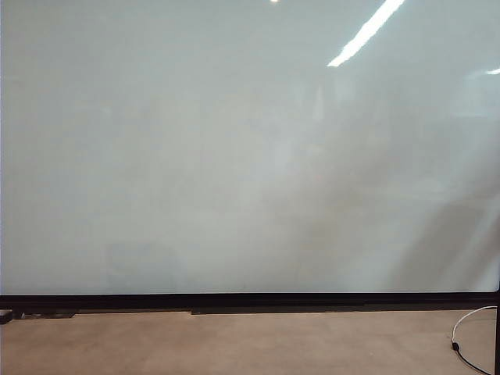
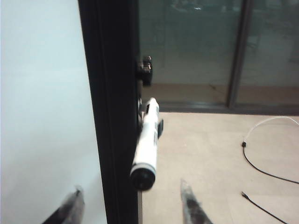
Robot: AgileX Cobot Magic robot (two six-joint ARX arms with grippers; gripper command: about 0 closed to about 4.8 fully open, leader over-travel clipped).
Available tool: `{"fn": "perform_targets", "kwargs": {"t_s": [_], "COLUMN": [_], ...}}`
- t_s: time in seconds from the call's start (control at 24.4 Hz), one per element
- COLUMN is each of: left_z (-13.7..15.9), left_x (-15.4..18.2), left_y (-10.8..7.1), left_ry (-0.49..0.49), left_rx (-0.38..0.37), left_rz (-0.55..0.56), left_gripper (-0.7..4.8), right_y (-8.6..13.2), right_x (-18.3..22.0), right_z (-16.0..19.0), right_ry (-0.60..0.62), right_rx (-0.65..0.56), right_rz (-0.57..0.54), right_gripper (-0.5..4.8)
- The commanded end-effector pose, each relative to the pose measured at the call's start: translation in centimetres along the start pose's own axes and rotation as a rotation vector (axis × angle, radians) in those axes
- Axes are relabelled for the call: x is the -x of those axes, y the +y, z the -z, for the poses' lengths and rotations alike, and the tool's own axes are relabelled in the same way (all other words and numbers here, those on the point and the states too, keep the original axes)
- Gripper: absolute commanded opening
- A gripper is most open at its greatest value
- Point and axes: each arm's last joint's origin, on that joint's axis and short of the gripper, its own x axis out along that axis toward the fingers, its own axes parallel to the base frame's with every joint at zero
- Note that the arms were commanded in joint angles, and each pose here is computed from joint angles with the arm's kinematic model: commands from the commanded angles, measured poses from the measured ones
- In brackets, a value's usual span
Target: Pick up the pen on the shelf to the right of the whiteboard and draw a check mark.
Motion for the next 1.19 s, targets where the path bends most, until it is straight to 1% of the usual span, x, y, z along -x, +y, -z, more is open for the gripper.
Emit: {"fn": "perform_targets", "kwargs": {"t_s": [0.04, 0.2, 0.49, 0.78, 0.94, 1.11, 1.19], "left_z": [-0.2, -0.2, -0.2, -0.2, -0.2, -0.2, -0.2], "left_x": [0.0, 0.0, 0.0, 0.0, 0.0, 0.0, 0.0], "left_y": [0.0, 0.0, 0.0, 0.0, 0.0, 0.0, 0.0], "left_ry": [-0.015, -0.015, -0.015, -0.015, -0.015, -0.015, -0.015], "left_rx": [-0.004, -0.004, -0.004, -0.004, -0.004, -0.004, -0.004], "left_rz": [0.001, 0.001, 0.001, 0.000, 0.000, 0.000, 0.000], "left_gripper": [-0.04, -0.04, -0.04, -0.04, -0.04, -0.04, -0.04], "right_y": [-0.5, -1.3, -1.5, -1.1, -0.7, -0.2, -0.3], "right_x": [-0.6, -1.4, -1.9, -2.4, -3.0, -3.6, -3.9], "right_z": [-0.2, 0.4, 1.1, 1.1, 1.0, 0.9, 1.1], "right_ry": [-0.021, -0.015, -0.004, -0.005, -0.013, -0.018, -0.017], "right_rx": [0.001, -0.035, -0.053, -0.053, -0.048, -0.040, -0.042], "right_rz": [-0.018, -0.041, -0.043, -0.020, -0.031, 0.000, -0.007], "right_gripper": [2.65, 2.65, 2.65, 2.65, 2.64, 2.63, 2.63]}}
